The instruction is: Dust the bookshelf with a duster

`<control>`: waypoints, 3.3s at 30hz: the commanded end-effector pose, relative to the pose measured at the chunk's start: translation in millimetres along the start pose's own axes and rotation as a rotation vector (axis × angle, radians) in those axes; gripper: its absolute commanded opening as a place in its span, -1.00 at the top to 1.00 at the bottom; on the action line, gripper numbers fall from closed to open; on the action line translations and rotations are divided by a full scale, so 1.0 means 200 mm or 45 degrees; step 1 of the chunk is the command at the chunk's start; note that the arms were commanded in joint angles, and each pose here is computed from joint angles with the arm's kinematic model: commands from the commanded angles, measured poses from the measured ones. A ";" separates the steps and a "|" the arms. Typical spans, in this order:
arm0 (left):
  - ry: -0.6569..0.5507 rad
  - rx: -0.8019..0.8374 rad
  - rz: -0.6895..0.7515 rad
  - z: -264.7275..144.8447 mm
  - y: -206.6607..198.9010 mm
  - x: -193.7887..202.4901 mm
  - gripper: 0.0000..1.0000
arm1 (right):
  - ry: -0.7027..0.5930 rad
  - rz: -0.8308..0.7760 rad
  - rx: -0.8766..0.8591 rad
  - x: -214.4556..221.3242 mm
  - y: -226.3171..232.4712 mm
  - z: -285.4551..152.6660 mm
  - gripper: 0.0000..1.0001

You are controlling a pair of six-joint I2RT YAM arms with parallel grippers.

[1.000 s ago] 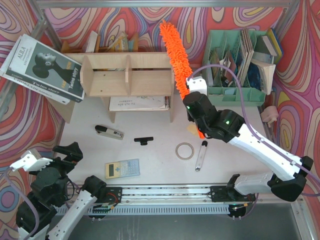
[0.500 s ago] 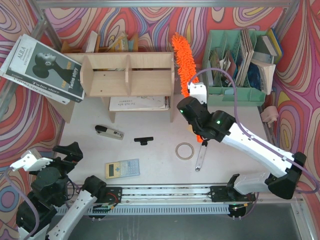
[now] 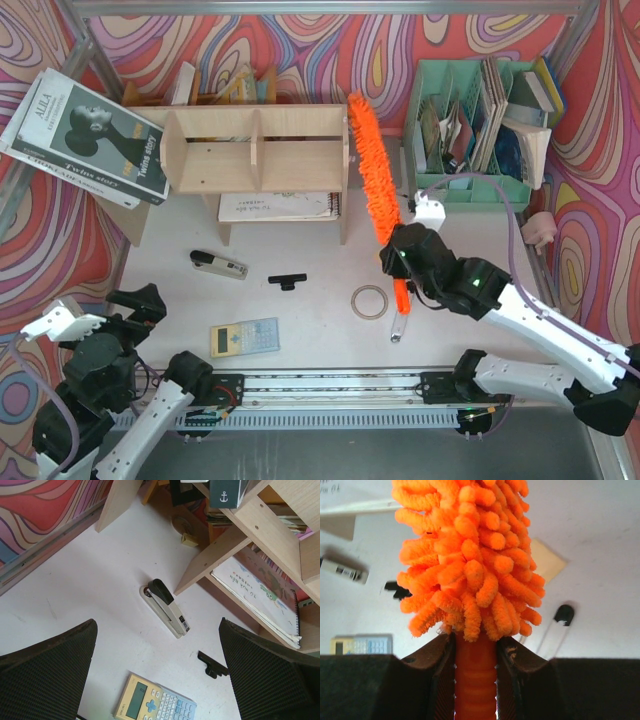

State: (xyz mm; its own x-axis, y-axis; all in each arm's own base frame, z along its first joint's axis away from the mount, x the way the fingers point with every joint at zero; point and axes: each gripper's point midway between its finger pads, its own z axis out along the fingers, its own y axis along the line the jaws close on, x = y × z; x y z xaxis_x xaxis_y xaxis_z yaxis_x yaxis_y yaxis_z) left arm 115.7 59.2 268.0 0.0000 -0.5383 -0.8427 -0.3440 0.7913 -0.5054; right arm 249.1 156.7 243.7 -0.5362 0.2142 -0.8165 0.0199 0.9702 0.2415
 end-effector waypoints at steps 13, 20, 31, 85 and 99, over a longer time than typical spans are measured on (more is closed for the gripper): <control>0.056 -0.059 0.111 0.04 -0.02 0.04 -0.97 | 0.253 0.400 -0.296 0.59 0.16 0.24 1.00; 0.080 -0.085 0.157 0.06 -0.03 0.05 -0.97 | 0.170 0.450 -0.380 0.52 0.21 0.23 1.00; 0.208 -0.156 0.332 0.14 -0.10 0.14 -0.97 | -0.236 0.505 -0.724 0.06 0.31 -0.07 1.00; 0.199 -0.039 0.297 0.11 -0.12 0.13 -0.97 | -0.087 0.428 -0.637 -0.02 0.46 -0.01 1.00; 0.197 -0.035 0.285 0.10 -0.12 0.13 -0.97 | 0.056 0.454 -0.556 0.25 0.33 0.06 1.00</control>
State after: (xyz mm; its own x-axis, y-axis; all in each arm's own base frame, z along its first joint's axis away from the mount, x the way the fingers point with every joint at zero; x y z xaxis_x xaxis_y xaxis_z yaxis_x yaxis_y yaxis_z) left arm 142.8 31.3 255.2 -0.2334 -0.3870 -0.8920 -0.3461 0.8904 -0.2958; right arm 243.4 227.9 239.9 -0.5395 0.5230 -0.6598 -0.1506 0.7110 0.6868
